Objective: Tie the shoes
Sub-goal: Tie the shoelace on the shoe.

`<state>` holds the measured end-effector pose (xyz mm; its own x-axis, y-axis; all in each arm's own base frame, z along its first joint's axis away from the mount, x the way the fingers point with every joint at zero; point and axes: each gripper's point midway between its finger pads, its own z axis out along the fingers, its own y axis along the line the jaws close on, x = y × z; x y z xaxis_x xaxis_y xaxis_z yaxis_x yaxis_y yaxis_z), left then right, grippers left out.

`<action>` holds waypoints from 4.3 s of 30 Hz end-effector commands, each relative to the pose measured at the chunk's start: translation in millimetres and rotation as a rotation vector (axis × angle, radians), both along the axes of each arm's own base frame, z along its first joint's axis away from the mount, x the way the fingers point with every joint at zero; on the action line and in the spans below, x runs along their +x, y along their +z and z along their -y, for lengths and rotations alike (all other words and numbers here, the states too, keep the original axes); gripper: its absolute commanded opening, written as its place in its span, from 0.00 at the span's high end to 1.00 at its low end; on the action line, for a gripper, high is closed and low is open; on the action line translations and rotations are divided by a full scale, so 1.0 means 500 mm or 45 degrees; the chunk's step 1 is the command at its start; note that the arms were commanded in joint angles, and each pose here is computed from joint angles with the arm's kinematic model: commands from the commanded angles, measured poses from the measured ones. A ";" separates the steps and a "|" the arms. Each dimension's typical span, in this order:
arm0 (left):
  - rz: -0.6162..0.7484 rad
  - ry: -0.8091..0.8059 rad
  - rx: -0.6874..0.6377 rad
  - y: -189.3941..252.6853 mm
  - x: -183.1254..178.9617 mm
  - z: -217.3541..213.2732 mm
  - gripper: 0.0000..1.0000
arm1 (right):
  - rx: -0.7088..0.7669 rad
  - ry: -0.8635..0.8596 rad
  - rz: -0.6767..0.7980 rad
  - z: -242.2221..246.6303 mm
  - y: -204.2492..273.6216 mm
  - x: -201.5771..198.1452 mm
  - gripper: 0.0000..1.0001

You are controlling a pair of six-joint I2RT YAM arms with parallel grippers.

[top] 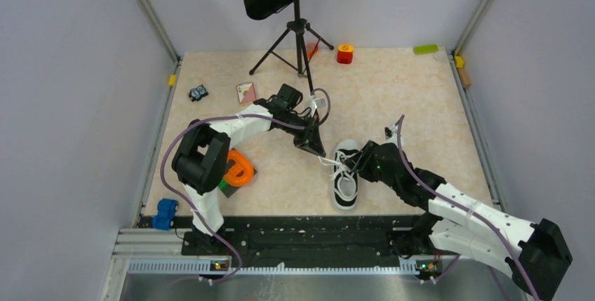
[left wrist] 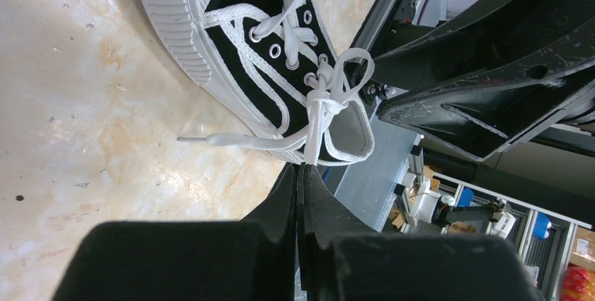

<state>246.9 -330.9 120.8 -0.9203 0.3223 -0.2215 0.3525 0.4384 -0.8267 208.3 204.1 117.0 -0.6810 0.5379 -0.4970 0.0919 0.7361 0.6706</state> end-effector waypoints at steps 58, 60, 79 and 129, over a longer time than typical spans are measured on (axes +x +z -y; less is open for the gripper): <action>0.023 -0.018 -0.030 0.016 -0.002 0.009 1.00 | -0.503 0.328 0.072 0.000 0.025 0.035 0.52; 0.027 -0.016 -0.030 0.017 0.000 0.009 1.00 | -0.498 0.329 0.067 -0.001 0.022 0.033 0.54; 0.025 -0.018 -0.026 0.014 -0.005 0.006 1.00 | -0.461 0.308 0.077 -0.001 0.024 0.031 1.00; 0.022 0.025 0.111 -0.045 -0.039 -0.070 1.00 | -0.418 0.026 -0.042 0.139 -0.076 0.008 1.00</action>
